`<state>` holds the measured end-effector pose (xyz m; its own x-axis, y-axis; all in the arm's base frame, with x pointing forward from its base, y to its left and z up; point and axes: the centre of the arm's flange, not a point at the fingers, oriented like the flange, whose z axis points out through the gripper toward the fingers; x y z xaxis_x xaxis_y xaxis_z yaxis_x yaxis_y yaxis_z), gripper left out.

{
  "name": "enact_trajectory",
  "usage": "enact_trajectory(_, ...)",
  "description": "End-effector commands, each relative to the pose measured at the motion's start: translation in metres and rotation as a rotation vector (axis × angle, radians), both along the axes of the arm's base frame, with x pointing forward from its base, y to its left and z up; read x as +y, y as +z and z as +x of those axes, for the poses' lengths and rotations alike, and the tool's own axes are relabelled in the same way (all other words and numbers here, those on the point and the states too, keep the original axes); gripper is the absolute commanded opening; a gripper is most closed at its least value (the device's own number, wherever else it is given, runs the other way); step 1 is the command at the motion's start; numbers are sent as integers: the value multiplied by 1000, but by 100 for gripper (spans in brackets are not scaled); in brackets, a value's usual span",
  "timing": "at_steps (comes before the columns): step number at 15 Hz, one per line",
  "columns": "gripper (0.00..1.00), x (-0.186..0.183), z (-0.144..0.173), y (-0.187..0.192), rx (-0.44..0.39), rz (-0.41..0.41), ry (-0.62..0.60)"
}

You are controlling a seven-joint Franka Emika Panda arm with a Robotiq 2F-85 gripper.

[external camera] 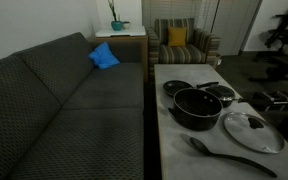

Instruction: Use the big spoon to stir the big pot

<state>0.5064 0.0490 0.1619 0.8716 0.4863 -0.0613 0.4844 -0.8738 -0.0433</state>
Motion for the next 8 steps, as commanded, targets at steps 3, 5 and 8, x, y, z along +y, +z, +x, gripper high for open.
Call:
enact_trajectory(3, 100, -2, 7, -9, 6, 14, 11)
enact_trajectory(5, 100, -5, 13, -20, 9, 32, 15)
enact_trajectory(8, 100, -13, 24, -46, 6, 57, 33)
